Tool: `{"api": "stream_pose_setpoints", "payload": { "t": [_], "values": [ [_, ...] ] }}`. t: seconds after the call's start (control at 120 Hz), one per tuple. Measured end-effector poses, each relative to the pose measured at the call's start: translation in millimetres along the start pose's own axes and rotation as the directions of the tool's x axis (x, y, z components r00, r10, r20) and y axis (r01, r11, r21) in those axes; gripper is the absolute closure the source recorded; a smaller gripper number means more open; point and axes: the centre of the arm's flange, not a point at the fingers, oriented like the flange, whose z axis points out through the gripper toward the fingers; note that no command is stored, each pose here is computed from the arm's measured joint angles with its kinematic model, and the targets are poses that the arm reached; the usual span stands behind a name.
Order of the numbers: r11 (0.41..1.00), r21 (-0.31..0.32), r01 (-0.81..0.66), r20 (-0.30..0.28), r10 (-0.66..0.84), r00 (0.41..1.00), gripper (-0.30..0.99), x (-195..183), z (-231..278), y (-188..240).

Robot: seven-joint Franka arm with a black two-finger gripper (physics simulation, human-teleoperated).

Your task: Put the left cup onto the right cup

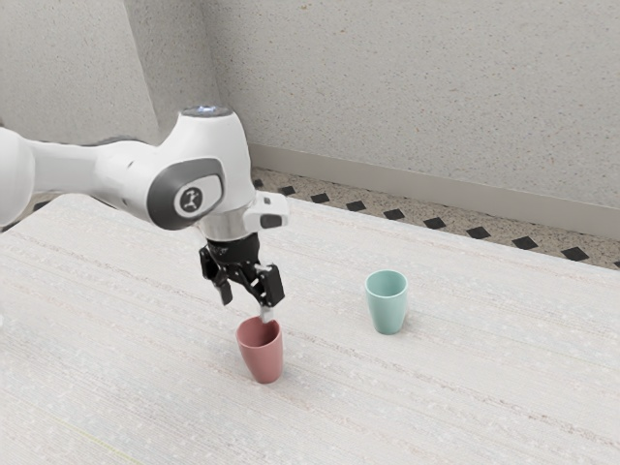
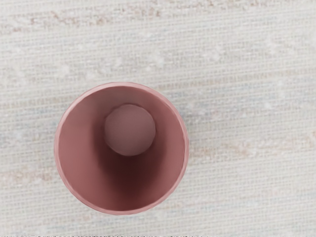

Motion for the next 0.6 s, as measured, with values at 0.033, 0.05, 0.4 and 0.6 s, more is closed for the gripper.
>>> {"api": "stream_pose_setpoints", "payload": {
  "t": [0.033,0.05,0.4,0.6],
  "values": [
    [1.0,0.0,-0.011,-0.001,0.011,1.0,0.02,-3,2,11],
    [1.0,-0.001,-0.015,0.001,0.015,1.0,0.02,-5,5,17],
    [0.992,-0.037,0.119,0.03,-0.118,0.993,0.02,-17,46,8],
    [0.979,-0.042,0.201,-0.006,-0.201,0.98,0.02,12,46,-16]
  ]
}}
